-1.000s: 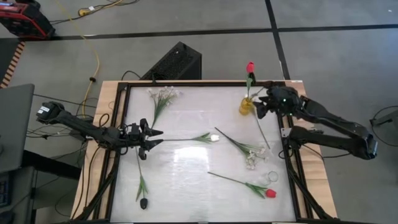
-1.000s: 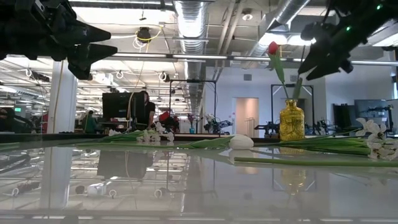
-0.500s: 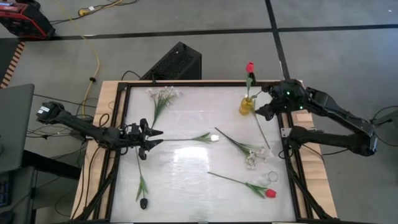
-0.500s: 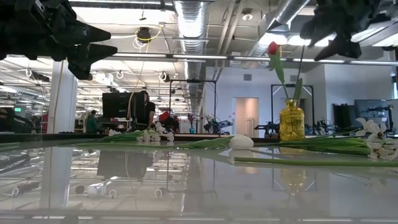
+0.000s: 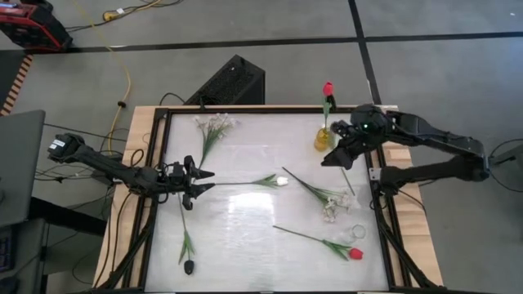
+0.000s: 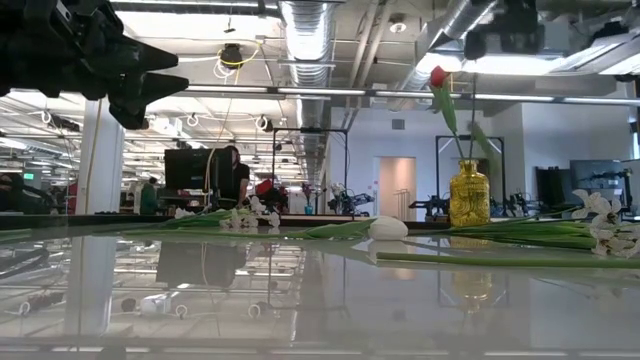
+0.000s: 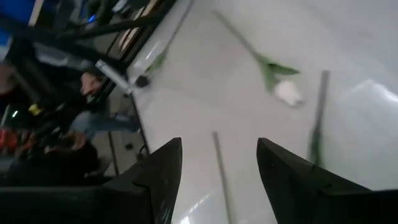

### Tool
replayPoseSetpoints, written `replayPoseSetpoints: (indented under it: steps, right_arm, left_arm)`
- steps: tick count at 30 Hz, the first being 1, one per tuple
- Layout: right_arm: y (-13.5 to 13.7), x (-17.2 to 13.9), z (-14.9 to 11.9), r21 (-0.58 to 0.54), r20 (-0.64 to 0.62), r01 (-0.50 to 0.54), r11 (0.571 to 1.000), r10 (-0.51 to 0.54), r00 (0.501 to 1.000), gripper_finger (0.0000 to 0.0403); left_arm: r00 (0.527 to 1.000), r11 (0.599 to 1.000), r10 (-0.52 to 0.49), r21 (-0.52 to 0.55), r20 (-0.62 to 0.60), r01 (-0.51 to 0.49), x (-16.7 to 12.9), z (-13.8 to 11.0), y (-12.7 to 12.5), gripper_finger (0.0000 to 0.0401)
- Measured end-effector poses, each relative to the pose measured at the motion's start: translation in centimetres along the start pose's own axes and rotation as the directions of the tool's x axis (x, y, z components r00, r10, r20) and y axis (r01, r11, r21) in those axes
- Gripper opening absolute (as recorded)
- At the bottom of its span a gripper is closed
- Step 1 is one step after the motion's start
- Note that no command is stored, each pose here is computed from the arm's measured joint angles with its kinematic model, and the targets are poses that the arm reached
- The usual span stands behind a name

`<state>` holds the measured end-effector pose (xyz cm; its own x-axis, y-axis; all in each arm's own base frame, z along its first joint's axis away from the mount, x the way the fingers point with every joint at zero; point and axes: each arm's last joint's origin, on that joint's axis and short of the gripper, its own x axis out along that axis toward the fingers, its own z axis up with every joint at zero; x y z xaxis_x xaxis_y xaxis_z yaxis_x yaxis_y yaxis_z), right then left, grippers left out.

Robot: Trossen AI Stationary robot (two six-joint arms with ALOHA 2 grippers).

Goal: Sort flowers into vase by color
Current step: Put the red flower into the yellow flower vase

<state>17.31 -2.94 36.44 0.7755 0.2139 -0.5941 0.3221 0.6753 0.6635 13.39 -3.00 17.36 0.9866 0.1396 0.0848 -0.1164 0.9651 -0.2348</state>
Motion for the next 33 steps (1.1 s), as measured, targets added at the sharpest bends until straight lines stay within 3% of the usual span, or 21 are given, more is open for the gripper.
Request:
replayPoseSetpoints:
  steps: [8, 14, 19, 25, 33]
  right_arm:
    - [5.6, 1.2, 1.9, -0.121, -0.055, -0.13, 0.984, 0.124, 0.991, 0.0232]
    - [10.7, 2.6, 2.8, -0.222, -0.093, -0.271, 0.936, 0.257, 0.962, 0.0232]
    - [14.4, 4.6, 2.3, -0.272, -0.178, -0.343, 0.899, 0.303, 0.936, 0.0232]
    - [17.3, 8.7, 0.4, -0.293, -0.295, -0.373, 0.88, 0.288, 0.911, 0.0232]
    - [17.6, 16.4, -3.2, -0.356, -0.44, -0.321, 0.878, 0.145, 0.886, 0.0232]
  left_arm:
    - [1.0, 1.0, 0.0, 0.001, -0.001, 0.0, 0.0, 0.0, 0.0, 0.0174]
    - [1.0, 1.0, 0.0, 0.005, -0.001, 0.0, 0.0, 0.0, 0.0, 0.0174]
    - [1.0, 1.0, -0.024, 0.019, -0.012, 0.024, 0.0, -0.1, -0.1, 0.0174]
    - [0.998, 0.997, -0.059, 0.056, -0.018, 0.06, 0.0, -0.1, -0.2, 0.0174]
    - [0.994, 0.993, -0.103, 0.062, -0.026, 0.104, 0.0, -0.1, -0.3, 0.0174]
